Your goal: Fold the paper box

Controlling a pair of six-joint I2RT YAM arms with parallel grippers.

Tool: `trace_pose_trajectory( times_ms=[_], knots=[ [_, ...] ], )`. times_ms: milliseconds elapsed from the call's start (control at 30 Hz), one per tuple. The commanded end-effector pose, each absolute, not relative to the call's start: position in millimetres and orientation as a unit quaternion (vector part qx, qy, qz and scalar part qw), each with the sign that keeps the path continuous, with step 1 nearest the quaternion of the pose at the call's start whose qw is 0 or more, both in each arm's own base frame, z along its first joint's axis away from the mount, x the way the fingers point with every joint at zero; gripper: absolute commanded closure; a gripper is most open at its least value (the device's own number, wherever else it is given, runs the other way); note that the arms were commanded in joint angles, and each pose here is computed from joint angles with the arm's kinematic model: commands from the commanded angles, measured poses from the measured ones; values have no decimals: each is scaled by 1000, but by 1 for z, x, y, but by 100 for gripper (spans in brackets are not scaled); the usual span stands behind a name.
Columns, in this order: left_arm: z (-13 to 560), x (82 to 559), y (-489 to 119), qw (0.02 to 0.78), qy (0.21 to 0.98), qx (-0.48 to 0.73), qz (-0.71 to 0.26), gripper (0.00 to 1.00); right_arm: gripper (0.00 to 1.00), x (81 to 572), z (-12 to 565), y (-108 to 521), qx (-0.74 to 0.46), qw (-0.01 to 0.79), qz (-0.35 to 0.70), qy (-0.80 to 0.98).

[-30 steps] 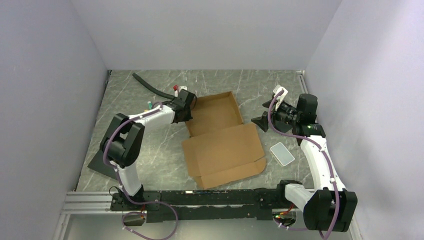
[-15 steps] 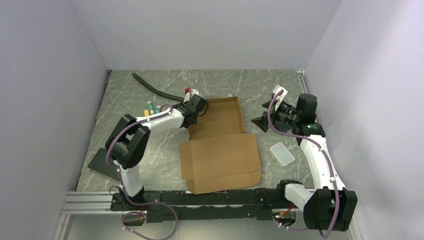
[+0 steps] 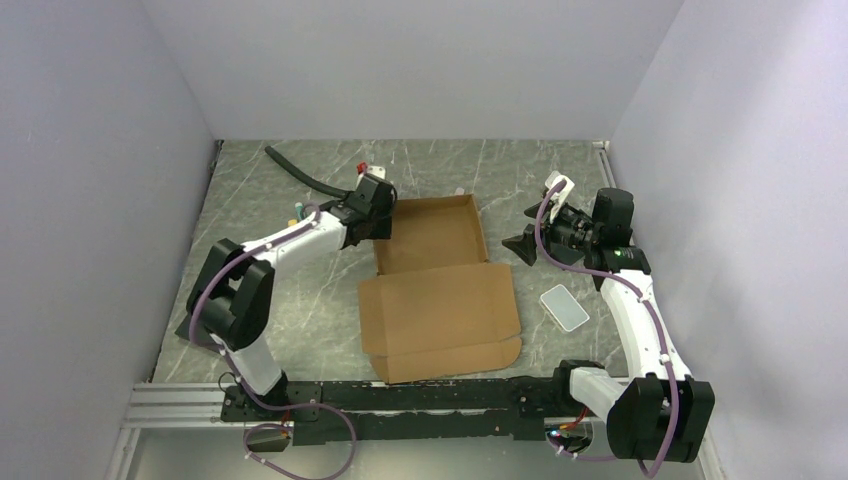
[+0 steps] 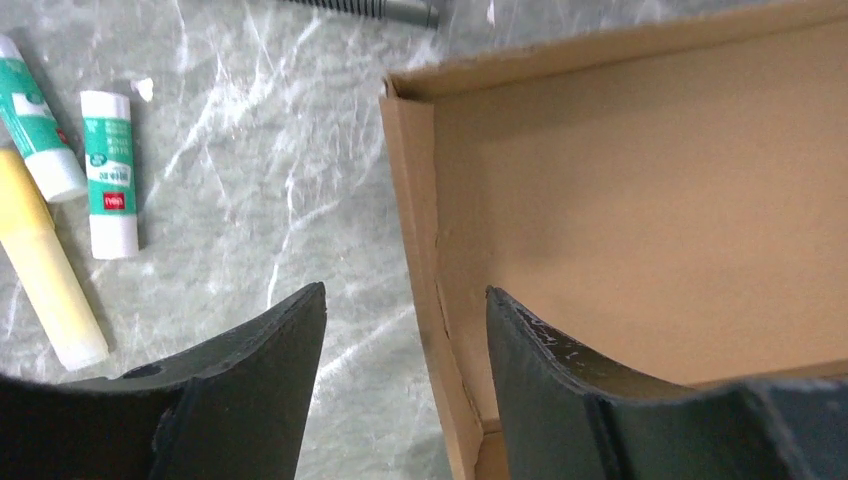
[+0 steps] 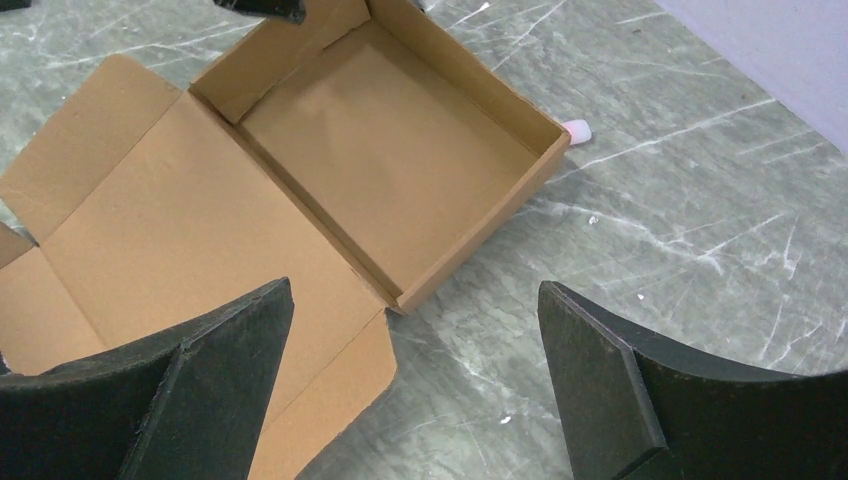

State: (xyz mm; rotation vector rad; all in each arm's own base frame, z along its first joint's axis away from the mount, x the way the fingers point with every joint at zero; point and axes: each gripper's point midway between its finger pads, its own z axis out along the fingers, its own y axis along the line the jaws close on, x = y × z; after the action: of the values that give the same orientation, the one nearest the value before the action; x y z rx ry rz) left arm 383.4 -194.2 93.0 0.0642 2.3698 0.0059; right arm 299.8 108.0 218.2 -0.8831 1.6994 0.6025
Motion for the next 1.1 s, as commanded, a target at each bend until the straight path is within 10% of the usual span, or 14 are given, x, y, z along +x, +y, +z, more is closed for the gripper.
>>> trace_pose_trajectory(
  times_ms=[0,333,467,933,1067],
  knots=[
    [108,399,-197,393,918,33,-45,35,4,301,230,111,-389,552,254,692],
    [69,420,-194,351,935,42,14,46,3,302,229,111,-389,550,255,694],
    [52,421,-187,331,941,48,46,100,4,302,228,111,-389,549,255,695],
    [48,416,-179,344,925,91,135,99,4,302,227,111,-390,548,255,695],
    [77,419,-189,371,920,77,97,77,4,302,226,111,-390,547,255,695]
  ],
)
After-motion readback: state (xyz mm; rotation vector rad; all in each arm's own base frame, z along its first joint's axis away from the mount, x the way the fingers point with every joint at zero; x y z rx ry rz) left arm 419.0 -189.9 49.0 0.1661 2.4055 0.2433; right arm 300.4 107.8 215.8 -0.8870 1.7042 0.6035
